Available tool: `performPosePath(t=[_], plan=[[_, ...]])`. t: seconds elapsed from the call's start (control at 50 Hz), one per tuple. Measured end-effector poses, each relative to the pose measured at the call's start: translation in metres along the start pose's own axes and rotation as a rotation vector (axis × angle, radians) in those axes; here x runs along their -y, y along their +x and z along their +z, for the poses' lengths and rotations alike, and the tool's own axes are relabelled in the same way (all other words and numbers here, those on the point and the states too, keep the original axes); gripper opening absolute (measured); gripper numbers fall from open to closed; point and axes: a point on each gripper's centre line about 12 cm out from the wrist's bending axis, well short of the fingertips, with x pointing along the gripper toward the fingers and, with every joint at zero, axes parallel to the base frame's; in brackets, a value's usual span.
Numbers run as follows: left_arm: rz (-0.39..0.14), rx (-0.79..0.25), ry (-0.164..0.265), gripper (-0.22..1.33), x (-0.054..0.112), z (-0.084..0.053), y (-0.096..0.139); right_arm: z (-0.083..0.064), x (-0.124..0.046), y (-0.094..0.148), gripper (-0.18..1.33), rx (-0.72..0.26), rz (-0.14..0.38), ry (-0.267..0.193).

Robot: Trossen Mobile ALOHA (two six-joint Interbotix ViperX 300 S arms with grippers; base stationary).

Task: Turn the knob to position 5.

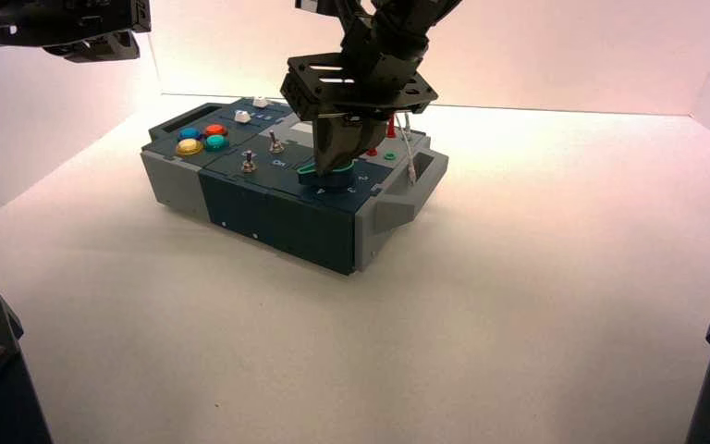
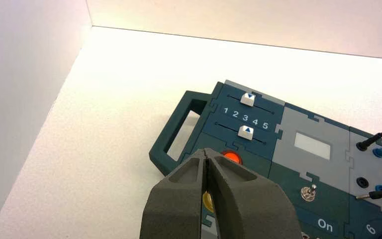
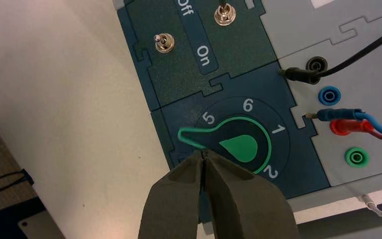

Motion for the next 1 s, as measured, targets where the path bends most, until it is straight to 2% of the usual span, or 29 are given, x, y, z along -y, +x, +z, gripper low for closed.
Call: performPosePath(t=[1.0], plan=[[0.0,0.002,0.001,-0.16,0.0,0.001,0.0,0.006,-0.003,0.011,-0.14,-0.024,0.006,-0.004]])
